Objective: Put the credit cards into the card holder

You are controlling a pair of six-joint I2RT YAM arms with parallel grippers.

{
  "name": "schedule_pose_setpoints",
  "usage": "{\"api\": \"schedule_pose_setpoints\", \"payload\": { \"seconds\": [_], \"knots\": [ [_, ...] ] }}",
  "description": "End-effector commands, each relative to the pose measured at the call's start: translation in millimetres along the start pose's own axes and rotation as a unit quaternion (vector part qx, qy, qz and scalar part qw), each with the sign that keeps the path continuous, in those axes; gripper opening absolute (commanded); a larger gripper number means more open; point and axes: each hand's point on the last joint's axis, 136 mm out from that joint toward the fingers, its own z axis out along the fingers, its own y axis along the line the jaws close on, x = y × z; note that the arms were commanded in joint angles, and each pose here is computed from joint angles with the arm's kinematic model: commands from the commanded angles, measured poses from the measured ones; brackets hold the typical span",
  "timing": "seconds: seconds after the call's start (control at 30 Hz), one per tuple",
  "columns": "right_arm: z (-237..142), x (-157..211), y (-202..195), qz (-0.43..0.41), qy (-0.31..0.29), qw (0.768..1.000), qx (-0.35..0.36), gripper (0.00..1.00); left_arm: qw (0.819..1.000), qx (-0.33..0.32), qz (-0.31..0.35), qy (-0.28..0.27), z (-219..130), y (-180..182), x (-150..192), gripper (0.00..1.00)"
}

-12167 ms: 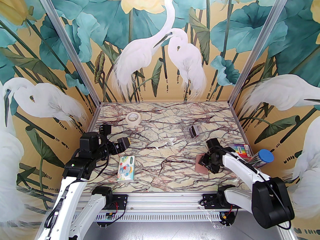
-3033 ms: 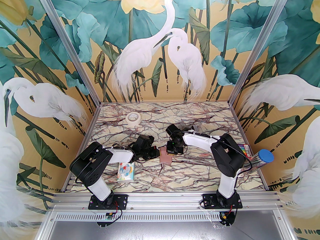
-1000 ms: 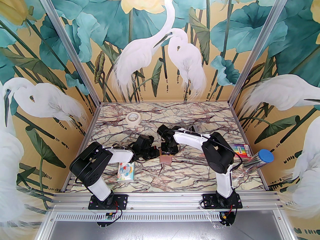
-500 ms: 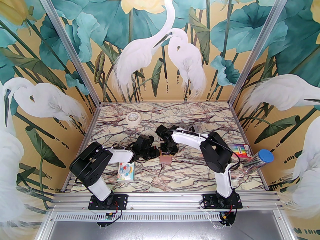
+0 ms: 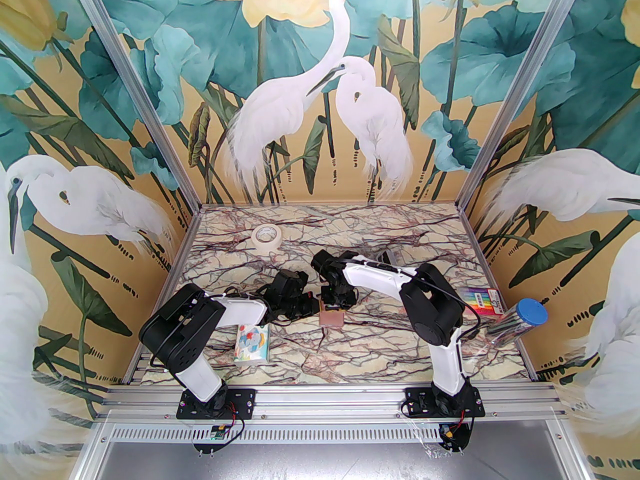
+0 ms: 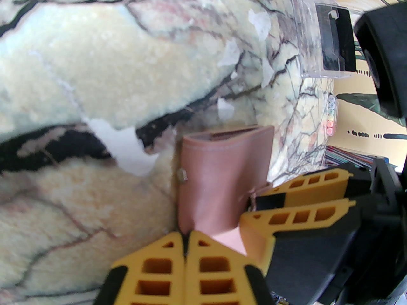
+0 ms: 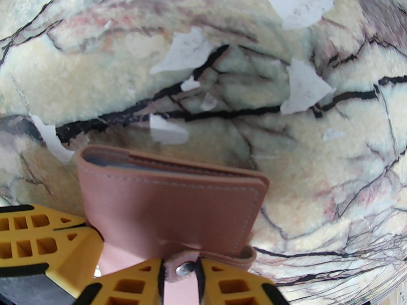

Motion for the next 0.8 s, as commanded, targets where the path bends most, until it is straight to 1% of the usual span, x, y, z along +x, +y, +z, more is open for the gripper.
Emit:
{"api": "schedule_pose_setpoints", "payload": {
  "seconds": [0.0,0.2,0.33,0.77],
  "knots": [
    [5.9,-2.7,-26.5,0.007,-0.009,0.999,0.053,0.22,0.999,-0.051,-0.012,0.011,3.7,29.4,11.3,0.0],
    [-0.8,-5.2,-28.7,0.011,-0.016,0.999,0.048,0.2,0.998,-0.053,-0.011,0.011,4.1,30.2,11.3,0.0],
    [-4.9,-6.4,-25.6,0.01,-0.017,0.999,0.031,0.18,0.998,-0.053,-0.011,0.011,4.0,30.8,11.3,0.0],
    [-13.4,-4.5,-27.2,0.017,-0.027,0.999,0.009,0.05,0.998,-0.055,-0.011,0.01,2.7,30.8,11.0,0.0]
  ]
}}
